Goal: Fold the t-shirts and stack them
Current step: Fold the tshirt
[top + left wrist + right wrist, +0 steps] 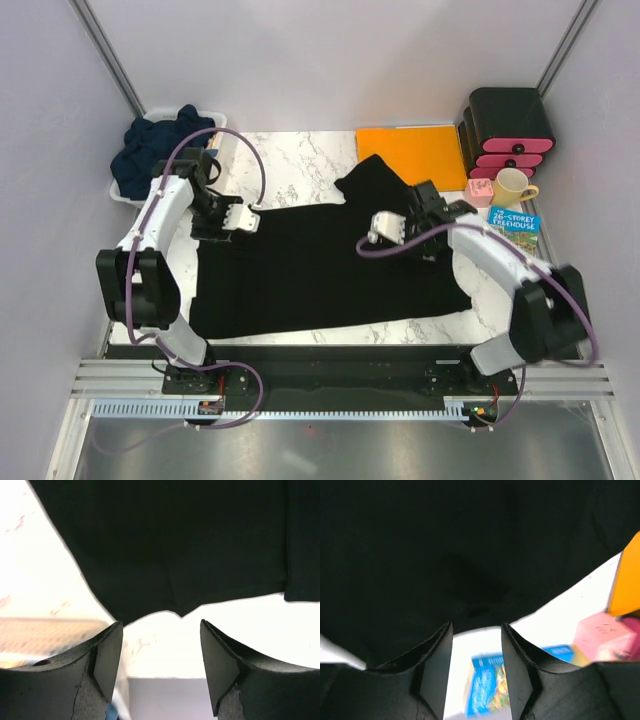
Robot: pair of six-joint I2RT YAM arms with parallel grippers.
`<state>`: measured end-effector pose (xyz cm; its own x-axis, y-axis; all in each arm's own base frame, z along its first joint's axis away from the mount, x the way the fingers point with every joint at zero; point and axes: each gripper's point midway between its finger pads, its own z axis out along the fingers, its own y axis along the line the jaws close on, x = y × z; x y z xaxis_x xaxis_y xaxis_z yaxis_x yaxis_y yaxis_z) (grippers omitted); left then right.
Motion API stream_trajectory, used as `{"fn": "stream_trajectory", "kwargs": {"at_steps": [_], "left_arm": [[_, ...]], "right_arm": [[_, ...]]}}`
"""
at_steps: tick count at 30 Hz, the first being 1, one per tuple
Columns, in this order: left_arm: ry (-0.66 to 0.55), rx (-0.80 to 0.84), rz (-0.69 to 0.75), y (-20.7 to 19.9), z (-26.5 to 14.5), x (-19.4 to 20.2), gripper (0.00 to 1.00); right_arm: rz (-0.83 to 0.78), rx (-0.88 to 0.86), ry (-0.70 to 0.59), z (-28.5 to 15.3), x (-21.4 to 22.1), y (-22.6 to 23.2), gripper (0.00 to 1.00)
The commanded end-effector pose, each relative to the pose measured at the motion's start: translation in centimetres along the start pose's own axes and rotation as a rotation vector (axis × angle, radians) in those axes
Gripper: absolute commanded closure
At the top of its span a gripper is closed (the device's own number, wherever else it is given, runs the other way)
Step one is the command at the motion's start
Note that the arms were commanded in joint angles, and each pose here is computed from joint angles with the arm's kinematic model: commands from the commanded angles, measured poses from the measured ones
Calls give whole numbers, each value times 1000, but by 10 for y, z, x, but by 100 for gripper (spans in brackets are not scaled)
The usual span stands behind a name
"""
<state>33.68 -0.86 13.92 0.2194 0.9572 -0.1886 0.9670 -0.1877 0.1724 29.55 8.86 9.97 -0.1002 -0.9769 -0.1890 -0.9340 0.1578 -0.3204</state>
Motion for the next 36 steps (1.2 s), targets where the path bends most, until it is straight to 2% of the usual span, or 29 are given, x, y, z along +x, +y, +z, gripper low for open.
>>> {"fn": "stream_trajectory", "kwargs": {"at_steps": [1,2,4,5,7,11,12,13,14,15,17,19,21,25,30,36], "left_arm": [[-37,35,-43,-10,33,-8,30],[-37,45,-40,-13,37,-9,30],[-43,69,-44,-22,47,-13,30],[-45,66,-46,-22,49,-15,30],[-55,69,-58,-24,53,-19,30],[-61,57,-74,-21,55,-22,30],[-61,53,-76,-20,54,-23,30],[-63,55,-78,-21,55,-23,30],[-63,52,-77,-20,55,-23,30],[-63,51,-77,-20,55,-23,30],[-64,48,-80,-20,54,-24,30],[-66,48,-74,-20,54,-26,30],[-66,52,-67,-22,55,-27,30],[-52,60,-52,-21,57,-28,30],[-35,55,-17,-16,55,-30,30],[-19,62,16,-12,56,-35,30]], "right_arm": [[438,136,-116,19,-8,-93,49],[493,52,-131,37,-9,-89,48],[593,48,-184,35,-11,-115,49],[613,-26,-210,44,-15,-110,49],[627,-37,-242,41,-18,-122,49],[553,-170,-218,42,-17,-103,49],[537,-195,-246,35,-23,-106,49],[526,-266,-221,28,-16,-93,49],[538,-320,-213,31,-13,-87,49],[536,-352,-272,19,-23,-94,49],[587,-508,-250,12,-12,-72,50],[644,-584,-231,6,-4,-65,51],[716,-636,-193,12,7,-49,52],[717,-727,-135,24,21,-16,50],[742,-839,-220,21,7,12,48],[758,-880,-282,27,-3,12,48]]}}
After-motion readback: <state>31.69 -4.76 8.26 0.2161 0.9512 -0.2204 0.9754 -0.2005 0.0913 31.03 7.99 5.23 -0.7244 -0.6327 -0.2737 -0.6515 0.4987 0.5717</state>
